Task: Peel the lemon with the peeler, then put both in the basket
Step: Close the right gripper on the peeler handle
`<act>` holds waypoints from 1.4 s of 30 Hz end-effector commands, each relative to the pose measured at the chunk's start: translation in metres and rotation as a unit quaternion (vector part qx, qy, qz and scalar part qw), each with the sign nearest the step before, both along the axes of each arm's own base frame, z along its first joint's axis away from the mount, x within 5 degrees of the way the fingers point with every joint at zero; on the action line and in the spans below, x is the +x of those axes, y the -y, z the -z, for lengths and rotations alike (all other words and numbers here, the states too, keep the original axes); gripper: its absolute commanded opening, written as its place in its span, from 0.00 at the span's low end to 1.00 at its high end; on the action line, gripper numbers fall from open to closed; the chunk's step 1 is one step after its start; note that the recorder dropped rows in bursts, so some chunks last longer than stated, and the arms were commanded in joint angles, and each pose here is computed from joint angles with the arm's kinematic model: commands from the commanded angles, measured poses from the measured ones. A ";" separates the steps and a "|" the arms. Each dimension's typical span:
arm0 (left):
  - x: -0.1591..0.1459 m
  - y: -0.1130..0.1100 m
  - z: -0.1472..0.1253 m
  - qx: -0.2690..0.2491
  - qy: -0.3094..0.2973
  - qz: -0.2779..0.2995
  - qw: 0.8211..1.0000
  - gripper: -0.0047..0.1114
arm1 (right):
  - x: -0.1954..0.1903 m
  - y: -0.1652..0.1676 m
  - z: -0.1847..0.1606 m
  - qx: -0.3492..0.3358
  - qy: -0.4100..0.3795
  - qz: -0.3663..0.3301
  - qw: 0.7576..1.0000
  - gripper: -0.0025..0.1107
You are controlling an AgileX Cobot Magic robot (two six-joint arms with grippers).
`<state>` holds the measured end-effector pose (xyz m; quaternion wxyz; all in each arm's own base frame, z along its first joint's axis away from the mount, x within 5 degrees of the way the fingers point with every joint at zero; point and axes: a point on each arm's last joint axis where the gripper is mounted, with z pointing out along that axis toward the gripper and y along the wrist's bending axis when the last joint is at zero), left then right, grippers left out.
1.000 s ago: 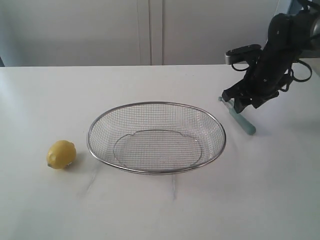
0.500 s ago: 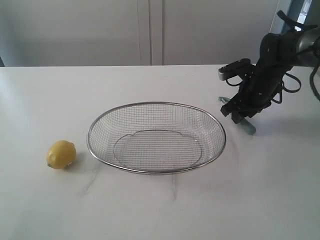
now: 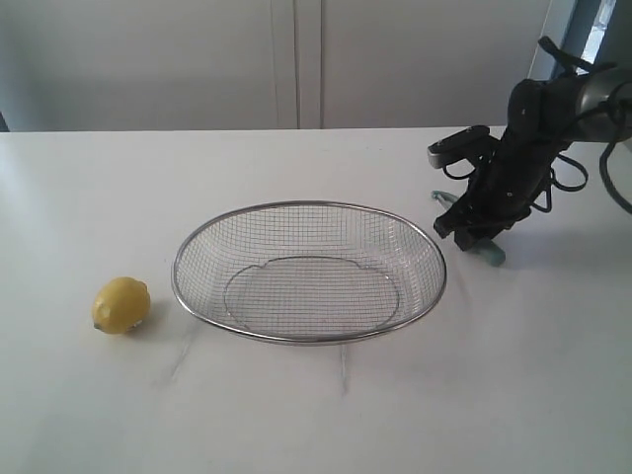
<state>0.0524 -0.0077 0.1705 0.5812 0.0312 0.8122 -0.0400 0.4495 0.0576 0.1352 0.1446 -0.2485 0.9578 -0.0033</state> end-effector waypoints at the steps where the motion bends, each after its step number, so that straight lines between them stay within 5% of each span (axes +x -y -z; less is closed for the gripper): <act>1: 0.000 0.000 0.001 0.000 -0.001 -0.002 1.000 0.04 | 0.002 0.002 -0.001 -0.002 0.008 -0.012 1.000 0.42; 34: 0.000 0.000 0.001 0.000 -0.001 -0.002 1.000 0.04 | 0.001 0.001 0.006 0.000 -0.005 -0.009 1.000 0.42; 37: 0.000 0.000 0.001 0.000 -0.001 -0.002 1.000 0.04 | 0.001 0.001 0.008 0.000 -0.007 -0.009 1.000 0.35; 42: 0.000 0.000 0.001 0.000 -0.001 -0.002 1.000 0.04 | -0.004 0.002 0.009 -0.007 -0.034 -0.007 0.999 0.02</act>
